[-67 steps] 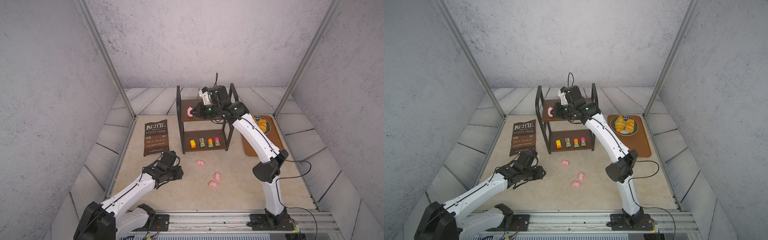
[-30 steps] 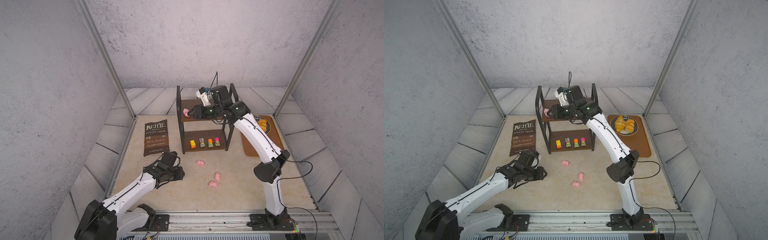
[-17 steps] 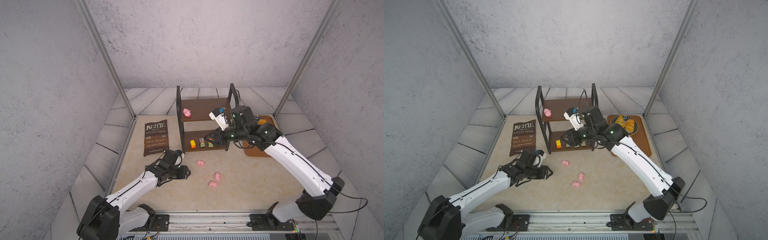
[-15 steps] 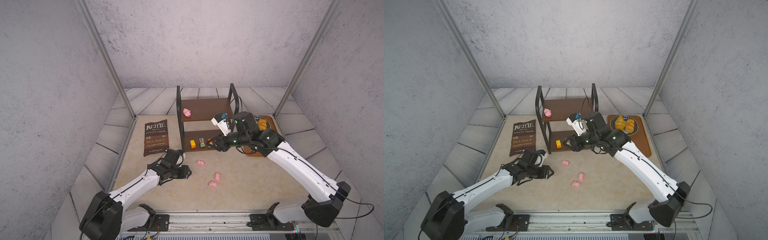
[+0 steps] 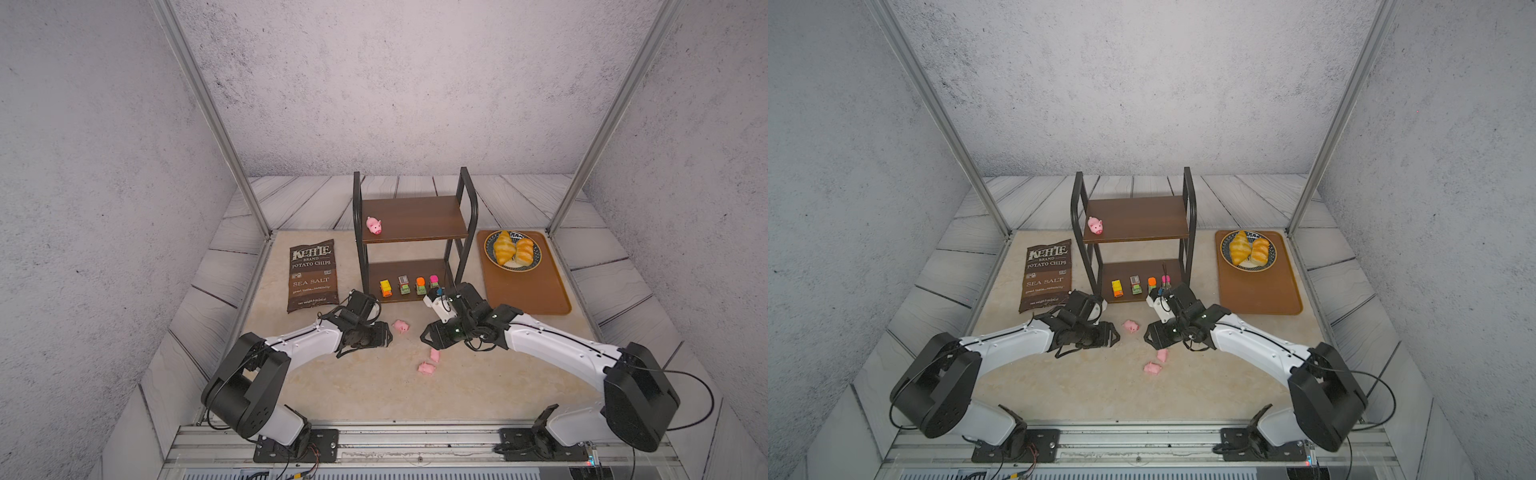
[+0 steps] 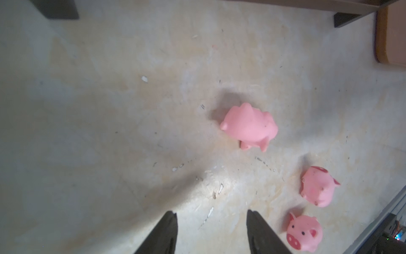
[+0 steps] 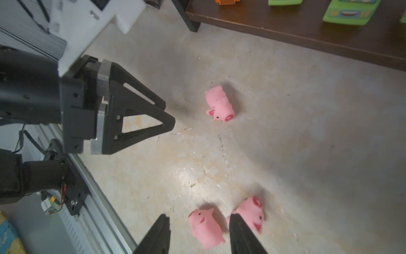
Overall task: Organize plastic toys on shelves
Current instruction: Adjust the plastic toy at the center of the board.
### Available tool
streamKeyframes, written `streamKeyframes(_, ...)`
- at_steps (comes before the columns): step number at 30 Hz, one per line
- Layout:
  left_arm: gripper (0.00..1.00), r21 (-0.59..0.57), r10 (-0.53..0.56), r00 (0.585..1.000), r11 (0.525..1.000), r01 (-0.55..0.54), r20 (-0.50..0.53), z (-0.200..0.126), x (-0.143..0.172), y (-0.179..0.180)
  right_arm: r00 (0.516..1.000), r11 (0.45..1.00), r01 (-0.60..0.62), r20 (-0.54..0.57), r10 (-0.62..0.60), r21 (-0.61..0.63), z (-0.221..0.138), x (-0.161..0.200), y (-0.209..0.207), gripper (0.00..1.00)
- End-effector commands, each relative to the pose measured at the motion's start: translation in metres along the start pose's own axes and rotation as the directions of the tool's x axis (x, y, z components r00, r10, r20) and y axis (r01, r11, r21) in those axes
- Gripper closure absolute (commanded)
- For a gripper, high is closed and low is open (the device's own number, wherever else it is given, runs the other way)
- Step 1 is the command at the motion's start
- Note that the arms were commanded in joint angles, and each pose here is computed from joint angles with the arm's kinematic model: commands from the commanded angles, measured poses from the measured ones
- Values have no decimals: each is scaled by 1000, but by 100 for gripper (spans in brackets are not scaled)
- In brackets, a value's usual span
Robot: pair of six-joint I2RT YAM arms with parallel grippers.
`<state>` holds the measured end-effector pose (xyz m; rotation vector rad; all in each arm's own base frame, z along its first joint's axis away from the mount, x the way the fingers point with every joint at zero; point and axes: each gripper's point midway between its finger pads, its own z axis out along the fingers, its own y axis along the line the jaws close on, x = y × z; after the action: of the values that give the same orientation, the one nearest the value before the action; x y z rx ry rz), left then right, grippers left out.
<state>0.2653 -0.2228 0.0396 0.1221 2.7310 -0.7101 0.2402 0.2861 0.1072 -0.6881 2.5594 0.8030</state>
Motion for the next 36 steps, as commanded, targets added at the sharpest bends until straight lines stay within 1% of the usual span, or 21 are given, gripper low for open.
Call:
streamKeyframes(1, 45, 10, -43, 998, 999, 43, 45, 2, -14, -3, 998, 1000, -4, 63, 4, 9, 23, -25, -5, 51)
streamKeyframes(6, 45, 0, -67, 997, 998, 67, 41, 4, -11, 4, 999, 999, -6, 48, 4, 41, 52, -36, -16, 42)
streamKeyframes(11, 45, -23, -79, 996, 996, 80, 42, 2, -7, 13, 999, 999, 11, 32, -12, 53, 69, -43, -19, 36)
streamKeyframes(20, 46, -41, -82, 996, 996, 84, 32, 2, -4, 20, 999, 998, 19, -44, -16, 68, 101, -47, -25, 37)
streamKeyframes(22, 46, -41, -84, 996, 995, 85, 31, 2, -4, 21, 998, 997, 17, -61, -12, 71, 107, -46, -26, 40)
streamKeyframes(23, 46, -42, -83, 996, 996, 84, 29, 2, -3, 21, 998, 997, 14, -68, -9, 74, 110, -46, -26, 44)
streamKeyframes(26, 48, -47, -83, 996, 995, 84, 27, 2, -3, 22, 996, 998, -10, -86, 15, 63, 115, -41, -26, 59)
streamKeyframes(27, 49, -48, -82, 996, 995, 83, 26, 2, -2, 22, 995, 998, -21, -91, 26, 55, 116, -39, -25, 65)
streamKeyframes(30, 51, -51, -73, 997, 996, 74, 22, 0, -2, 23, 992, 998, -62, -105, 64, 23, 117, -32, -21, 78)
streamKeyframes(36, 53, -31, -50, 999, 998, 50, 6, -2, 4, 20, 981, 987, -159, -119, 156, -15, 115, -14, -15, 86)
